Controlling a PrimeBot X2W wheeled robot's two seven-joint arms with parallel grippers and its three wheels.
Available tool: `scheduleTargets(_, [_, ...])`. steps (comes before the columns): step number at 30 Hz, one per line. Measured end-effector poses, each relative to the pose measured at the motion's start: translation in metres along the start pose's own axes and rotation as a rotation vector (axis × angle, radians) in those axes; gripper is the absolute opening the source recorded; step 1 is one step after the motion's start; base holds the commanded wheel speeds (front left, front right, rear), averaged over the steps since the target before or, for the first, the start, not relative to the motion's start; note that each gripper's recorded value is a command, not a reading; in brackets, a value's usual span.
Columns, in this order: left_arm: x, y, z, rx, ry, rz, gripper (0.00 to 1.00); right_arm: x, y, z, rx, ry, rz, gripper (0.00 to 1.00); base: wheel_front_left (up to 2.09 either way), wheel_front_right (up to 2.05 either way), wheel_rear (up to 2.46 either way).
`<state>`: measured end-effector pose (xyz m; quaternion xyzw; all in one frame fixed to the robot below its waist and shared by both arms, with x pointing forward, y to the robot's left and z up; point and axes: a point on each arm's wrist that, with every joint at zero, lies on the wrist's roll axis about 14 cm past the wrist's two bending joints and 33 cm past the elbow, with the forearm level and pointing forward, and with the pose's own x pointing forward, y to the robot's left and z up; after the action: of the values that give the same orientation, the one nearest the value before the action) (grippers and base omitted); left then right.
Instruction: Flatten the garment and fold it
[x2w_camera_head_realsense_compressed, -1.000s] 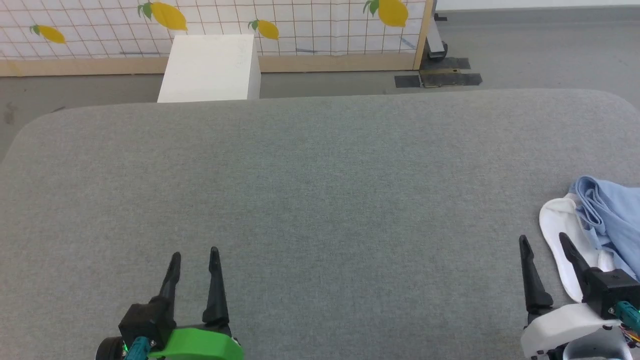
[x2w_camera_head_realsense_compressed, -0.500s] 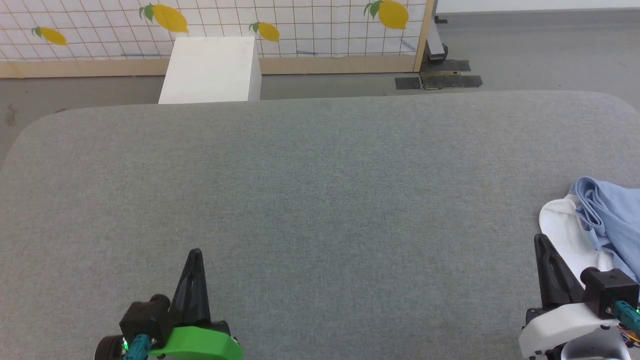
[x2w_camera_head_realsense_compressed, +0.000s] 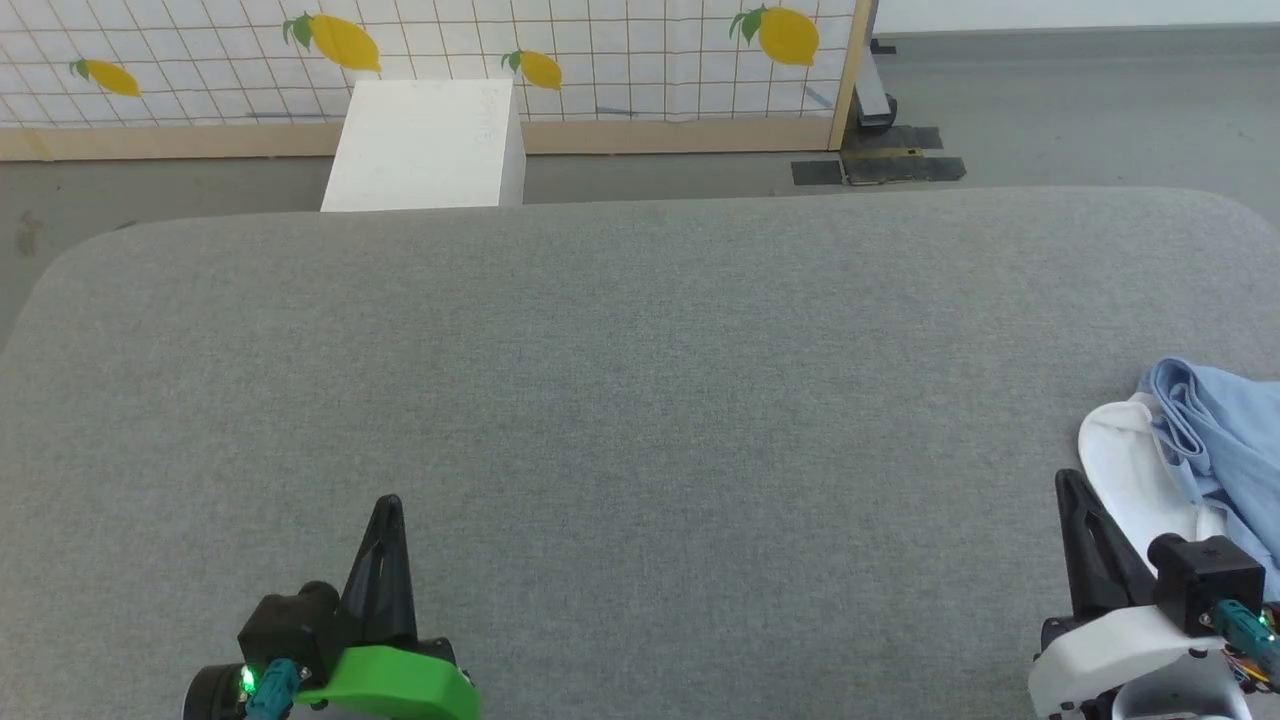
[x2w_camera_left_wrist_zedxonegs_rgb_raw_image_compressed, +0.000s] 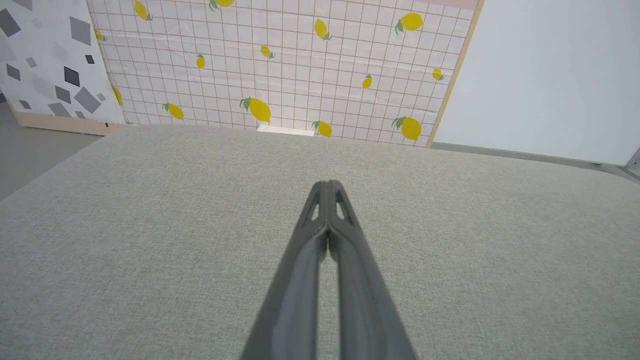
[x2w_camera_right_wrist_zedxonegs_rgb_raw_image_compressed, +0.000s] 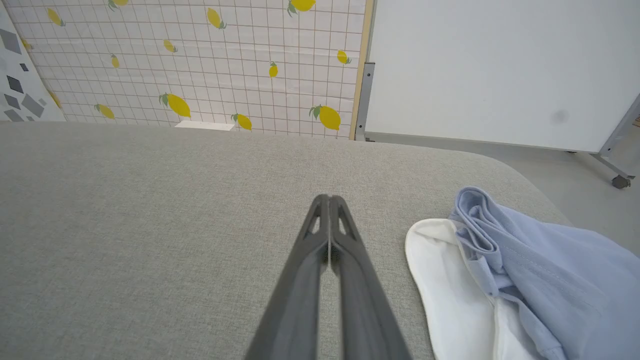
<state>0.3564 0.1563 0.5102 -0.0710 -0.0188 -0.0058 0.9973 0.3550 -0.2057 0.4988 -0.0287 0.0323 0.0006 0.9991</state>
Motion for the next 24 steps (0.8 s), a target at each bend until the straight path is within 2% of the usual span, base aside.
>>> scheduleTargets(24, [0.0029,0.0046,0.0042,0.045,0.004,-0.001,0.0,0.0037,0.0096,0.0069,0.001,-0.015,0.028,0.0,0.0,0.0,0.0])
